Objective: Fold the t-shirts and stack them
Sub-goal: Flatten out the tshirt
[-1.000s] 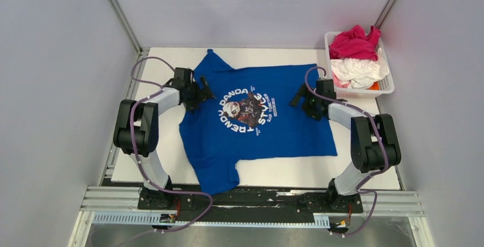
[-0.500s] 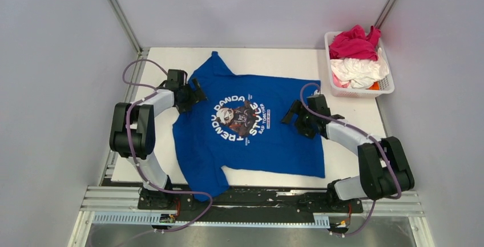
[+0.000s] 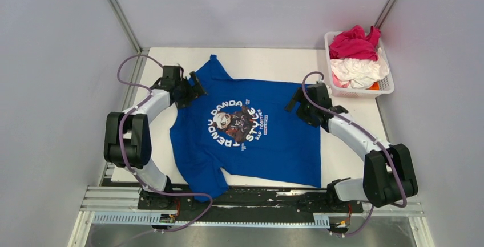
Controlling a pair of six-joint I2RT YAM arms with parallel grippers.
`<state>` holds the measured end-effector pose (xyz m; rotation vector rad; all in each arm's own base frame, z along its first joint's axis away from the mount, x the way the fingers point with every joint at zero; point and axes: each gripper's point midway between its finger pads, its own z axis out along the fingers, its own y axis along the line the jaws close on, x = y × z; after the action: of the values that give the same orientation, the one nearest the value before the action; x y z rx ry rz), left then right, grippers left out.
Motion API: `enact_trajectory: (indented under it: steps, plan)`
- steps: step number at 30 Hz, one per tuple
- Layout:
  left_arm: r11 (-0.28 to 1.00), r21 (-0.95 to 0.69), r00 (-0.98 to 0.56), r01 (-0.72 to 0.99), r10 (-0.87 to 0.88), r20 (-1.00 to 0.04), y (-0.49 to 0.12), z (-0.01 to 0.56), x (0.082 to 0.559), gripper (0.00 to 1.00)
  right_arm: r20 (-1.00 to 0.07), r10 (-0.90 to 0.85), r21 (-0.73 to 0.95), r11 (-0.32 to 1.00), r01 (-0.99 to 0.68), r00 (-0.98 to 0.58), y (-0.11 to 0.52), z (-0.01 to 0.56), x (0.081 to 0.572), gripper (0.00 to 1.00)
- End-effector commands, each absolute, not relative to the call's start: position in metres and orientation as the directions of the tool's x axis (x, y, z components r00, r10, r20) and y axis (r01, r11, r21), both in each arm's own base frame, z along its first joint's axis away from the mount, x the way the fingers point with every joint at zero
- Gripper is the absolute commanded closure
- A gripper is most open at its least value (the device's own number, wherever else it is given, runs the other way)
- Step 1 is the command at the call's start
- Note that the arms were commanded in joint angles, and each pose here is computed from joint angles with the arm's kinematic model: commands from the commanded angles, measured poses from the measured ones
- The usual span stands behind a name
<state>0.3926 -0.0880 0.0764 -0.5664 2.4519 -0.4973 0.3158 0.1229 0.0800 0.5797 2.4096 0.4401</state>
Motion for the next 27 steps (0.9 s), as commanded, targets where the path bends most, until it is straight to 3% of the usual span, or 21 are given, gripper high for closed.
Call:
enact_trajectory:
  steps: [1,11,17,27]
  plan:
    - [0.778,-0.613,-0.684,-0.134,-0.521,-0.511,-0.119,0.131,0.451,0.0,-0.583,0.489,0.417,0.866,0.276,-0.649,0.114,0.104,0.357,0.0]
    - [0.711,-0.695,-0.704,-0.105,-0.547,-0.453,-0.156,0.101,0.539,0.0,-0.554,0.456,0.407,0.878,0.251,-0.696,0.119,0.077,0.401,0.0]
    - [0.707,-0.693,-0.679,-0.143,-0.58,-0.451,-0.158,0.082,0.563,0.01,-0.522,0.446,0.403,0.88,0.25,-0.727,0.121,0.061,0.414,0.0]
    - [0.687,-0.716,-0.678,-0.124,-0.585,-0.444,-0.176,0.071,0.583,0.13,-0.503,0.427,0.365,0.893,0.263,-0.752,0.117,0.039,0.412,0.0]
